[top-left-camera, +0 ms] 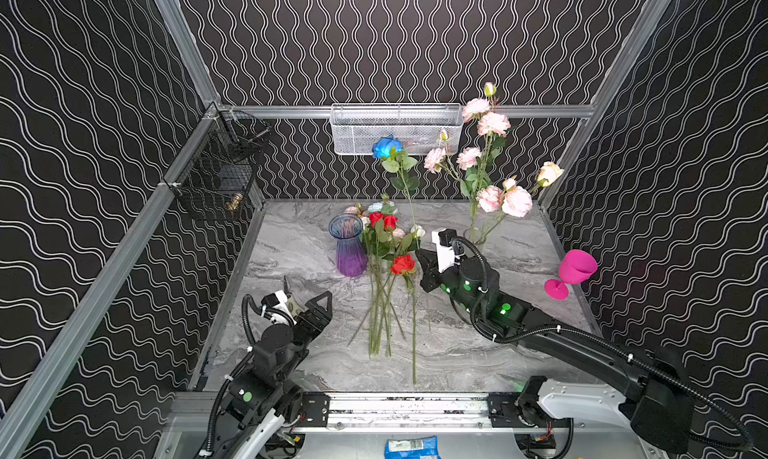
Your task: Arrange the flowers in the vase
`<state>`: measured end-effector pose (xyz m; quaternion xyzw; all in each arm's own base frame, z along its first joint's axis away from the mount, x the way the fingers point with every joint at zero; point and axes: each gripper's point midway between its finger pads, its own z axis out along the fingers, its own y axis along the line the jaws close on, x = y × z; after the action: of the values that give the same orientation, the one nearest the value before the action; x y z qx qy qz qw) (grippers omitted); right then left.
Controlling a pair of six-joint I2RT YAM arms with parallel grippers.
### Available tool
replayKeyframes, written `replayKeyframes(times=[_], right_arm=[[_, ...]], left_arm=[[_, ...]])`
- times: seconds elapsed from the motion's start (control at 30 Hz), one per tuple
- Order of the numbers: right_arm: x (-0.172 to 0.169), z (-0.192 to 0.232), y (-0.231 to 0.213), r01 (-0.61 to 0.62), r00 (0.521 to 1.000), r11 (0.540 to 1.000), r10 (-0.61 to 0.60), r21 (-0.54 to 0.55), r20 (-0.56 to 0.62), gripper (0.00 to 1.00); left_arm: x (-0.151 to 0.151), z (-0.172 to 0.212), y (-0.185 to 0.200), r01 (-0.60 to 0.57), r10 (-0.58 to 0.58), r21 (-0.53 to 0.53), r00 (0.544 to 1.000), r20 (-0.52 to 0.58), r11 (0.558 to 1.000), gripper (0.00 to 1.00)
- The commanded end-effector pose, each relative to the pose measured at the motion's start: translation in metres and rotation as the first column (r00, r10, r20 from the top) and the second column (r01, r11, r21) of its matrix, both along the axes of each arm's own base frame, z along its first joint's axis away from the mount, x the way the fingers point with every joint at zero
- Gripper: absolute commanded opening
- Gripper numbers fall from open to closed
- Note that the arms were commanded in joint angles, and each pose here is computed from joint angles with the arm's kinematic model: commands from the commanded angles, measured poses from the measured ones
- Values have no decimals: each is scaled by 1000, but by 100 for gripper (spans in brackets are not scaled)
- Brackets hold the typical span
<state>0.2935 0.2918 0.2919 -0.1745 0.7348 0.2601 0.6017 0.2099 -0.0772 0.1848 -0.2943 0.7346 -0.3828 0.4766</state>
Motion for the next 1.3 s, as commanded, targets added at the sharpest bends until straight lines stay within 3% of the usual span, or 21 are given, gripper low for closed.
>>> replayKeyframes(times=[0.0,0.27,0.47,0.87,1.17,1.27], right_arm=[[3,24,6,-7,998,998,3,56,70,0],[5,19,9,-7,998,998,3,66,68,0],[4,27,5,8,993,997,-16,70,117,0],[4,60,-8,51,967,994,-72,93,244,0],[16,102,-21,140,918,977,-188,158,349,0],[17,126,-30,186,865,970,-237,155,442,0]], left_arm=[[1,-3,6,-39,39,-22,999,8,999,96],[-3,5,6,-8,7,57,1000,14,998,98],[0,13,-13,96,-103,95,992,68,991,98],[10,10,-57,278,-280,36,950,136,960,98],[22,9,-98,434,-425,-24,891,162,901,98],[25,12,-108,477,-465,-30,868,176,878,96]])
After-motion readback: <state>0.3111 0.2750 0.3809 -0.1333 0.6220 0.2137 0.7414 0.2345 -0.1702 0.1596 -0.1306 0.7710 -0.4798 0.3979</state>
